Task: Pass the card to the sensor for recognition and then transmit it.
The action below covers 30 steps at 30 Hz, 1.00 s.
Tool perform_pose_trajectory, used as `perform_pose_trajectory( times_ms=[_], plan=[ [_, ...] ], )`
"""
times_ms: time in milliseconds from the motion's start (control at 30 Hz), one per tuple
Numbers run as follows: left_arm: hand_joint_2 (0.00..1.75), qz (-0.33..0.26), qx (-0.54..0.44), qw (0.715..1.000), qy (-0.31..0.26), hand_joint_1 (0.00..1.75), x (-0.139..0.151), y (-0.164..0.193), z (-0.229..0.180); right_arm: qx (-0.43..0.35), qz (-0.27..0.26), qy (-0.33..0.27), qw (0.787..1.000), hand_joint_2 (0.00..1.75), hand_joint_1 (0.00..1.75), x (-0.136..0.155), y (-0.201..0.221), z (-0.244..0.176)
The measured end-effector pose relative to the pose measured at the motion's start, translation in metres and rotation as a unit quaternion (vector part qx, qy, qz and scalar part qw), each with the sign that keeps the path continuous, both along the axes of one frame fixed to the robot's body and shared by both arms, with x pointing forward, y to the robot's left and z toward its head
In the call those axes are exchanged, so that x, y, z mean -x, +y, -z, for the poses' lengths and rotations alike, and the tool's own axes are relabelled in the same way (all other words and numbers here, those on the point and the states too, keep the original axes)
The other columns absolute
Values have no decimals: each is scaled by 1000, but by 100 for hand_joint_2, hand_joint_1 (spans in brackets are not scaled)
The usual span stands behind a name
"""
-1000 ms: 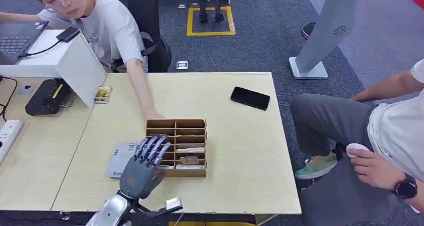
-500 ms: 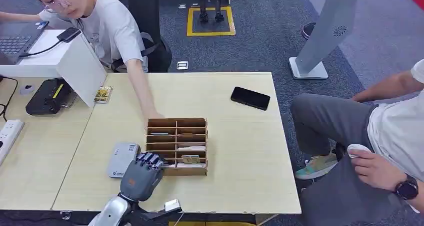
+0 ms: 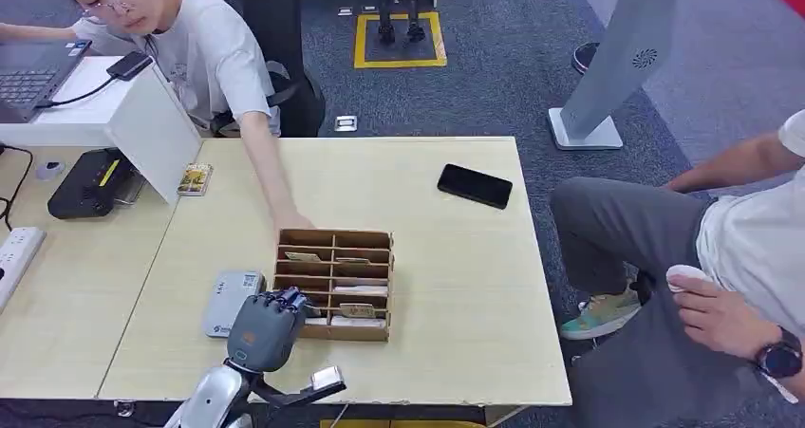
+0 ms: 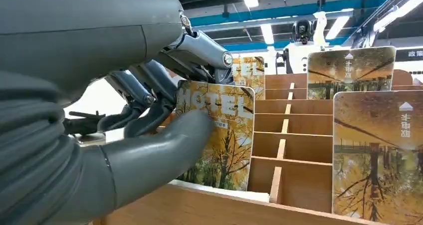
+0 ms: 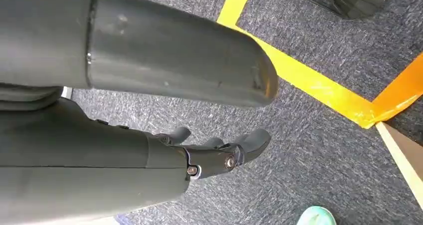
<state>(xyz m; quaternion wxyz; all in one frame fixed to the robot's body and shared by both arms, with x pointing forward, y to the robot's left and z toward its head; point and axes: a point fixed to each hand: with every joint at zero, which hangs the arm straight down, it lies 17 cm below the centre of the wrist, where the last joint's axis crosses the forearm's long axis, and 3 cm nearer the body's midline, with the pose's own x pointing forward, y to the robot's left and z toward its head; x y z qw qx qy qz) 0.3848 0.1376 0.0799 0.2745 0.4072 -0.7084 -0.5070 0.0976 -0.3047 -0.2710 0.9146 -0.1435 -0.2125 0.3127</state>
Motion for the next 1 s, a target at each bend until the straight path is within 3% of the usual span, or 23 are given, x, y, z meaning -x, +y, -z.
perform_pose_trajectory(
  times_ms=[400,567,800,1000],
  plan=[
    [175,15,32,999,13,175,0,-2,0,0,0,0,1000,0,0,0,0,0],
    [175,3,103,994,22,175,-19,19,-28,0,0,0,1000,0,0,0,0,0],
    [175,12,125,991,-47,175,-72,69,-139,1,0,0,1000,0,0,0,0,0],
    [175,2,126,985,-121,175,-112,119,-269,-2,-1,2,1000,0,0,1,1,0]
  ],
)
